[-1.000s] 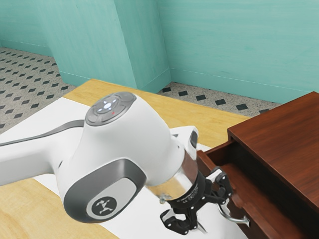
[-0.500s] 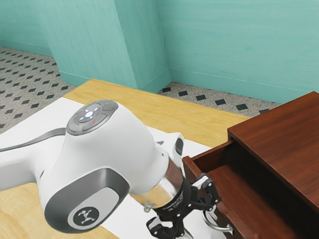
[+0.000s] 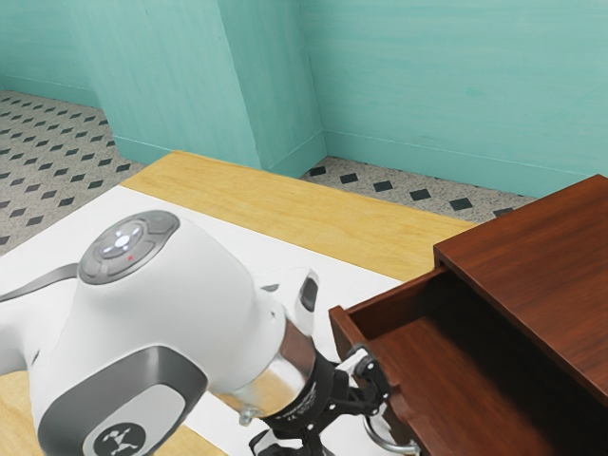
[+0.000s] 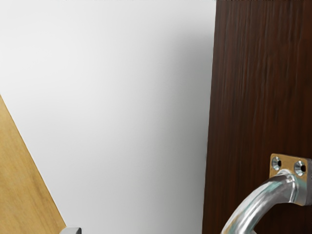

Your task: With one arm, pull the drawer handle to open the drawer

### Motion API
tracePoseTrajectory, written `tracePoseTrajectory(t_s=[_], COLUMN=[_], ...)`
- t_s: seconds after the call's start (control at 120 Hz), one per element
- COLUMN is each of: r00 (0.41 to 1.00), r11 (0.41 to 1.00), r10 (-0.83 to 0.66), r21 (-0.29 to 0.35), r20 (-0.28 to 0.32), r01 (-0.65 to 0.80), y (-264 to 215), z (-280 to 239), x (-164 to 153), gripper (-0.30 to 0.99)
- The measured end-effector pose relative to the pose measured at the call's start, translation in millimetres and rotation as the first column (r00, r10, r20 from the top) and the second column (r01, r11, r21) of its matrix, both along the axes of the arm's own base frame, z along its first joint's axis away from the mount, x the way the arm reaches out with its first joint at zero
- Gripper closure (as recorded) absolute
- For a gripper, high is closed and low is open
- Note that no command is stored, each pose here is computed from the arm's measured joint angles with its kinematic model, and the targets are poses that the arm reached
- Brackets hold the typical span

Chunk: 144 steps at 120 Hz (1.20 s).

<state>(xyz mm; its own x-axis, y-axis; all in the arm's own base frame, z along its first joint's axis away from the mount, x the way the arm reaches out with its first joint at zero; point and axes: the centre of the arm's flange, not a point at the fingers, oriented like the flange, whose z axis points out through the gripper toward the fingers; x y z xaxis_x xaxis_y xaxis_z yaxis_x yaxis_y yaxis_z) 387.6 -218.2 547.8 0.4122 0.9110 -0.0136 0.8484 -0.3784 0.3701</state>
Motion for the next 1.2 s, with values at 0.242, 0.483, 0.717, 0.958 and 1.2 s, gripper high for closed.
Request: tracePoseTrajectory(t_s=[0.242,0.483,0.717,0.958,1.2], r00=[1.000,1.000,1.000,0.999,0.998], r11=[1.000,1.000,1.000,1.000,0.999], r10=[0.008,0.018,0.024,0.029,0.032], r21=[0.002,0.001,0.002,0.001,-0.008], r20=[0.006,0.014,0.018,0.022,0.052], r01=[-0.008,-0.018,-0.024,-0.029,-0.032], y=[7,14,18,24,29], z=[-1,-2,-3,-4,7], x=[-11,-22,-30,-34,-40], gripper=[0.32,0.32,0.32,0.32,0.32])
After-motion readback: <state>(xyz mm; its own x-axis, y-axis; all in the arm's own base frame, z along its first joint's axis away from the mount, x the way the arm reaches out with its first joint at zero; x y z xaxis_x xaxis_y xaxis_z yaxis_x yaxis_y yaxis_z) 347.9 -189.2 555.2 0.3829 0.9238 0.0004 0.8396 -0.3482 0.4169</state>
